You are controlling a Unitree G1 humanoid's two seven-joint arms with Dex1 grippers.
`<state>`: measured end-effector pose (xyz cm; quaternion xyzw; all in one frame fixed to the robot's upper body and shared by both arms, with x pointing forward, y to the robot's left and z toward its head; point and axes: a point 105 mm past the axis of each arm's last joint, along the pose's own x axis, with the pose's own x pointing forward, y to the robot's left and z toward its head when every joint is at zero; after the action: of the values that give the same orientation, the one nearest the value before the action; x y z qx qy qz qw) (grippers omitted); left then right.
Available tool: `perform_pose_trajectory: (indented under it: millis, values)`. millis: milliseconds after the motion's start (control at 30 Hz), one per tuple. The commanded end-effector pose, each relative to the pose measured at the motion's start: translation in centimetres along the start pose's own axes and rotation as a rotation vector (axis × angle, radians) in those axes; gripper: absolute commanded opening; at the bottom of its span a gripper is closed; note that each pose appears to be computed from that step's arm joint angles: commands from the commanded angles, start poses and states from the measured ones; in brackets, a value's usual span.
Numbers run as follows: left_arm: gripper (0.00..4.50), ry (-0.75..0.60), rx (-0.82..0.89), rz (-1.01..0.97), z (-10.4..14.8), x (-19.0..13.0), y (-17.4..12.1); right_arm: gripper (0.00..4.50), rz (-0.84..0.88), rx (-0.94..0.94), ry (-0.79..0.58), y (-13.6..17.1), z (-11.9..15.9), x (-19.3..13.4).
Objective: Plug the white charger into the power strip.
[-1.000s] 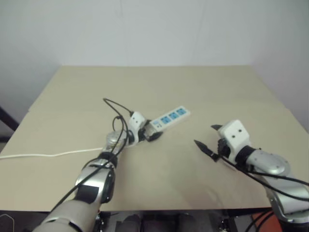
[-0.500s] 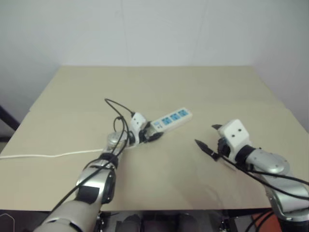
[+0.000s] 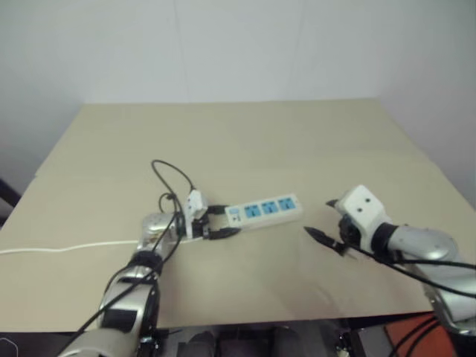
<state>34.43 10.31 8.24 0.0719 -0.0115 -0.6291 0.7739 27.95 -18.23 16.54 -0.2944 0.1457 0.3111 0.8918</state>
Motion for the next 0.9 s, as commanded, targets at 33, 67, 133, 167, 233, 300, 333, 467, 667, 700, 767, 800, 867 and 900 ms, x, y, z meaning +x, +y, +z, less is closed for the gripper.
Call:
perform_pose_trajectory:
  millis: [33, 67, 133, 167, 233, 300, 333, 467, 667, 700, 767, 800, 867, 900]
  values:
    - [3.26, 0.015, 0.034, -0.08, 0.5, -1.4, -1.7, 4.5, 0.026, -0.029, 0.019, -0.7, 1.7, -1.4]
    - [3.26, 0.04, 0.045, -0.093, 0.3, -1.7, -2.2, 4.5, 0.037, -0.03, 0.051, -0.9, 1.7, -1.6]
    - [3.26, 0.094, 0.076, -0.113, 0.0, -2.3, -3.0, 4.5, 0.051, -0.047, 0.138, -1.5, 1.5, -2.0]
    - [3.26, 0.111, 0.086, -0.12, -0.1, -2.5, -3.3, 4.5, 0.061, -0.046, 0.191, -1.7, 1.2, -2.1]
    - [3.26, 0.125, 0.086, -0.133, 0.0, -2.7, -3.9, 4.5, 0.09, -0.055, 0.273, -1.9, 0.8, -2.5]
    - [3.26, 0.134, 0.094, -0.129, 0.2, -2.7, -4.1, 4.5, 0.104, -0.054, 0.336, -2.2, 0.7, -2.8]
    - [3.26, 0.141, 0.101, -0.126, 0.2, -2.7, -4.2, 4.5, 0.105, -0.053, 0.367, -2.4, 0.6, -2.8]
    - [3.26, 0.152, 0.121, -0.12, 0.4, -2.5, -4.4, 4.5, 0.124, -0.07, 0.501, -2.7, -0.8, -2.9]
    - [3.26, 0.136, 0.119, -0.117, 0.8, -2.2, -4.6, 4.5, 0.147, -0.05, 0.581, -3.0, -1.9, -1.9]
    - [3.26, 0.137, 0.118, -0.118, 0.8, -2.1, -4.6, 4.5, 0.15, -0.046, 0.589, -3.1, -2.2, -1.6]
    - [3.26, 0.134, 0.112, -0.121, 0.7, -1.9, -4.7, 4.5, 0.151, -0.034, 0.602, -3.4, -2.5, -1.2]
    - [3.26, 0.133, 0.11, -0.122, 0.7, -1.9, -4.8, 4.5, 0.153, -0.032, 0.605, -3.5, -2.5, -1.1]
    - [3.26, 0.137, 0.108, -0.123, 0.5, -1.8, -4.9, 4.5, 0.166, -0.028, 0.619, -3.5, -2.6, -0.9]
    - [3.26, 0.143, 0.107, -0.128, 0.4, -1.7, -5.0, 4.5, 0.173, -0.024, 0.629, -3.6, -2.8, -0.8]
